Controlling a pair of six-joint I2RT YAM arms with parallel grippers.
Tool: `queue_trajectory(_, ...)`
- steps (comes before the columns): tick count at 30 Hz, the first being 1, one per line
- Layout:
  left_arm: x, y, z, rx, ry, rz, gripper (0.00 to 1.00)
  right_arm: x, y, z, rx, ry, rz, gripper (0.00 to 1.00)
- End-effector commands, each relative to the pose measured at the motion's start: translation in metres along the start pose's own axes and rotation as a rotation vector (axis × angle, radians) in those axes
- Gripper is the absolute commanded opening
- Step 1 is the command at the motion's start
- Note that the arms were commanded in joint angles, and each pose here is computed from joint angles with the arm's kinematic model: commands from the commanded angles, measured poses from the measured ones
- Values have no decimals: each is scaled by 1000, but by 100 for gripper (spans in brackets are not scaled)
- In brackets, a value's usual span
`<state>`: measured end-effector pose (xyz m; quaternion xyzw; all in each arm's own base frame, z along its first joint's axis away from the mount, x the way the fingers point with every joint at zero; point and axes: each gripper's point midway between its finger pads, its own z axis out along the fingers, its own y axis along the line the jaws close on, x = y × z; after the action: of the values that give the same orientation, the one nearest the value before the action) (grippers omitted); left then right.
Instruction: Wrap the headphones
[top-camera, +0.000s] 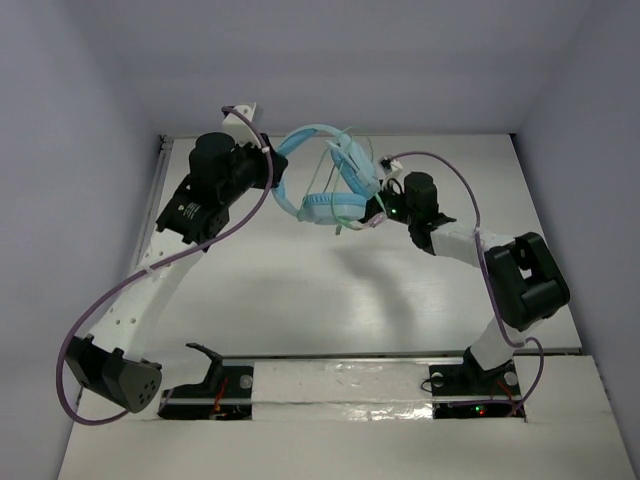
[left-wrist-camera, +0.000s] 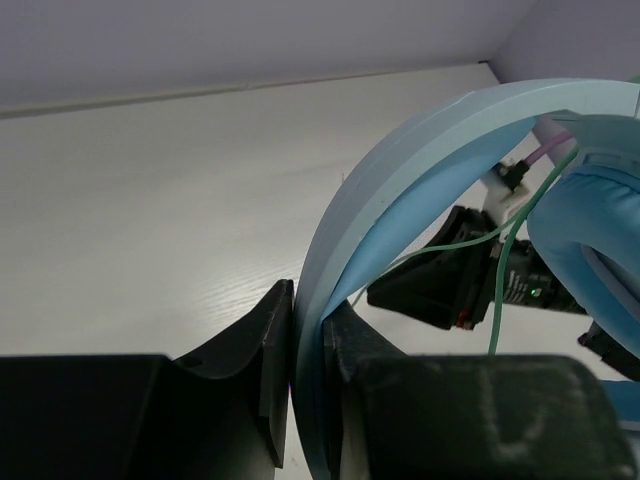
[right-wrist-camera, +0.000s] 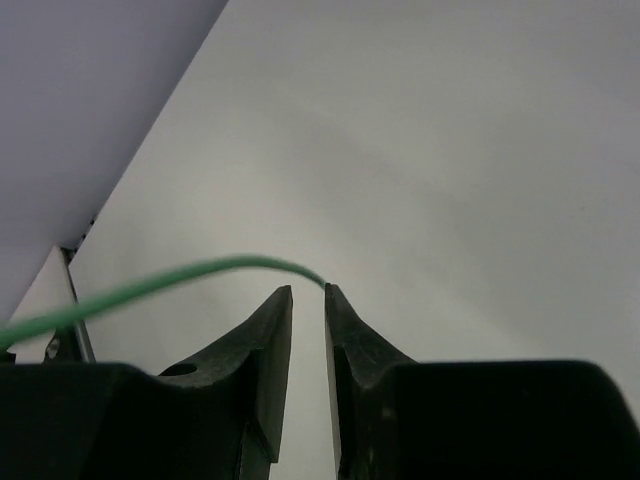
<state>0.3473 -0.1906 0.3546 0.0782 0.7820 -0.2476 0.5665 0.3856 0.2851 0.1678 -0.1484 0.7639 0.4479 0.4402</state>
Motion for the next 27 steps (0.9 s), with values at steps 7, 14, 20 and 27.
queue_trajectory(7,-74,-37,-11,153,-229,-125,0,-11,5,9,-88,-110,24,13)
queue_trajectory(14,-82,-38,-15,143,-237,-117,0,-2,-12,-5,27,-138,-6,45)
queue_trajectory(20,-97,-33,-20,103,-275,-127,0,-2,18,-50,0,-224,-6,9)
queue_trajectory(27,-111,-31,-19,74,-305,-136,0,-6,39,-88,45,-288,-21,9)
